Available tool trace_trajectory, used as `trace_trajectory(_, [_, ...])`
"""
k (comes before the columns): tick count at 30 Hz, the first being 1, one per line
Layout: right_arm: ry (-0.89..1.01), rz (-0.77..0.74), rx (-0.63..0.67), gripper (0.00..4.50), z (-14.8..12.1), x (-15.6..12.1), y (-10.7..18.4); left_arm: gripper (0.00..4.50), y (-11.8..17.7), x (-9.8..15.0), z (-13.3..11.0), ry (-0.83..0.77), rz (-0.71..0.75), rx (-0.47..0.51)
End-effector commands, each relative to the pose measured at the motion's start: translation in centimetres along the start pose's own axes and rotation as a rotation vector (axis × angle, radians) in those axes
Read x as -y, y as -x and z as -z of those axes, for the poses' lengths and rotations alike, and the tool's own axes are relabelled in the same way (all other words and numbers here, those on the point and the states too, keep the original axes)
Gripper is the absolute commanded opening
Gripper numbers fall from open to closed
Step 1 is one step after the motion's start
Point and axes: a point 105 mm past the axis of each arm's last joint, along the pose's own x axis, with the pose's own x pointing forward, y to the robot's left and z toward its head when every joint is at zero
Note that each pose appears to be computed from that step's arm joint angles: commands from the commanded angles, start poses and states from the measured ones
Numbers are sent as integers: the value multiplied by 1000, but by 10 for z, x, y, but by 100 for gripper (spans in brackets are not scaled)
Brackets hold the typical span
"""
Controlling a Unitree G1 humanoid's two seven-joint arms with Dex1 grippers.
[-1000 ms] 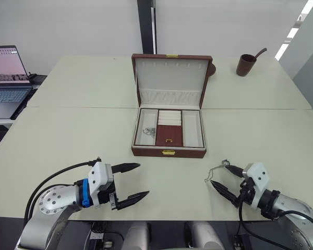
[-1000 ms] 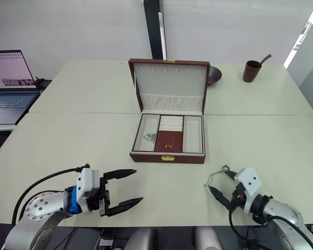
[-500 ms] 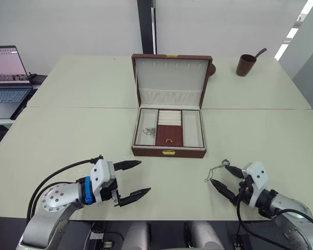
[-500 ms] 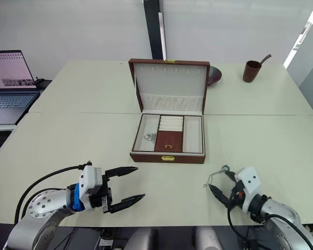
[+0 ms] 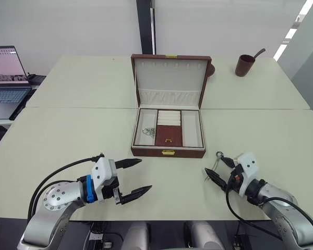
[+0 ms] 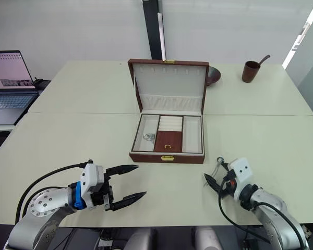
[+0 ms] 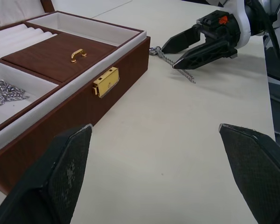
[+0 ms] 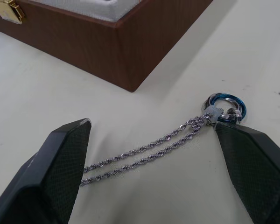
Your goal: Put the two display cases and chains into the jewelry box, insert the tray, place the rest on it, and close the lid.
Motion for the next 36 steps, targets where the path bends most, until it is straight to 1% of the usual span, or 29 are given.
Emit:
trace_trajectory(1, [1,73,-56,449,13,9,-3,450,-3,2,-9,-32,8,19])
trace_trajectory(6, [14,123,-84,449,19,16,-5,450,-3,2,-9,-30,7,19])
trace_trajectory(7, [12,138,-88,432,19,18,-6,450,-3,2,-9,-30,8,19])
trace_trajectory(9, [16,161,-94,389,20,21,-7,450,-3,2,-8,-29,7,19])
trace_trajectory(14, [10,204,-112,229,23,27,-9,450,-3,2,-8,-28,6,20])
trace_trajectory(17, [6,214,-118,158,24,28,-9,450,-3,2,-8,-26,5,21])
trace_trajectory(23, [5,225,-124,60,25,32,-5,450,-5,2,-9,-27,3,25])
trace_trajectory(26, [14,222,-122,18,23,33,-2,450,-6,2,-10,-27,4,27])
trace_trajectory(33, [44,199,-62,15,10,40,5,450,-8,-1,-12,-30,3,33])
trace_trajectory(36, [50,169,7,15,-6,41,8,450,-8,-3,-13,-33,0,40])
